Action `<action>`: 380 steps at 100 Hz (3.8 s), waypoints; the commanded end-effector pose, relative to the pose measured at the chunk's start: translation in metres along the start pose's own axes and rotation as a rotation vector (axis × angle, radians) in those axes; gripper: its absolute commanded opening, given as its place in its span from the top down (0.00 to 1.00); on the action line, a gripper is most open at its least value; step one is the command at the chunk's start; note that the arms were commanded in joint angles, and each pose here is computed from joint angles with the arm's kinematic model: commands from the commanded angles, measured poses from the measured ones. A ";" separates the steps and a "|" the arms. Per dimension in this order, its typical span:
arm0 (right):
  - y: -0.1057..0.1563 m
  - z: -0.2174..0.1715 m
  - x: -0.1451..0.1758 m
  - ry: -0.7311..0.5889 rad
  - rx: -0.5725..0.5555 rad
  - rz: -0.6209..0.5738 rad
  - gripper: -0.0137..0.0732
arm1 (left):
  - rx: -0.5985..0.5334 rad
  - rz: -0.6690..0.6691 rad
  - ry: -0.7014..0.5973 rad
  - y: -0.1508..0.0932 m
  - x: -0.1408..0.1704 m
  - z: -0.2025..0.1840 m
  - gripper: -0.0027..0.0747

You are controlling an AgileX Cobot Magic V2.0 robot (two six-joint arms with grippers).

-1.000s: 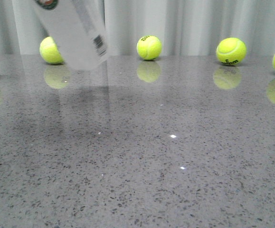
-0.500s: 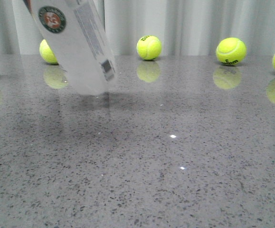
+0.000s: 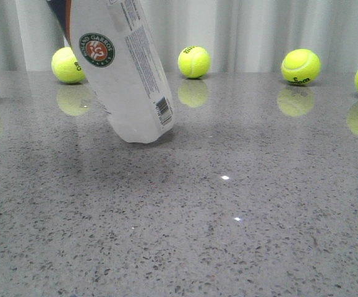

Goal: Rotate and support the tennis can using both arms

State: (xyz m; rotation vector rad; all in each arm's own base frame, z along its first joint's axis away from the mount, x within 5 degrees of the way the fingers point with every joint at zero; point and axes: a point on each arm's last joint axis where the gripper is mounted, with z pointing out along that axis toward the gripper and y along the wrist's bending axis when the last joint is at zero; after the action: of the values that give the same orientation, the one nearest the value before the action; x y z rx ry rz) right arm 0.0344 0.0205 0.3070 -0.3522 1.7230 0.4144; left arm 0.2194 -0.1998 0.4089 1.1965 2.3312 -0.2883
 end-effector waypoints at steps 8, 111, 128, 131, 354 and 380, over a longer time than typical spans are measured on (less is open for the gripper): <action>0.000 -0.002 -0.013 -0.084 0.008 -0.008 0.91 | -0.008 0.006 -0.143 -0.002 -0.014 -0.027 0.47; 0.000 -0.002 -0.013 -0.084 0.008 -0.008 0.91 | -0.060 0.042 -0.270 0.015 -0.077 -0.010 0.40; 0.000 -0.002 -0.013 -0.084 0.008 -0.008 0.91 | -0.089 0.031 -0.386 0.014 -0.079 -0.032 0.60; 0.000 -0.002 -0.013 -0.084 0.008 -0.008 0.91 | -0.095 0.028 -0.402 0.014 -0.079 -0.036 0.67; 0.000 -0.002 -0.013 -0.084 0.007 -0.008 0.91 | -0.506 -0.317 -0.955 -0.009 0.255 0.023 0.99; 0.000 -0.002 -0.013 -0.084 0.007 -0.008 0.91 | -0.698 -0.395 -0.994 -0.016 0.300 0.032 0.99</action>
State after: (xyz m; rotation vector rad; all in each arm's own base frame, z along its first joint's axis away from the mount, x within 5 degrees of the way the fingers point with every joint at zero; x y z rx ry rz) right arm 0.0344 0.0204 0.3068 -0.3532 1.7243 0.4124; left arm 0.0769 -0.0175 0.2195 0.2031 1.6175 -0.1519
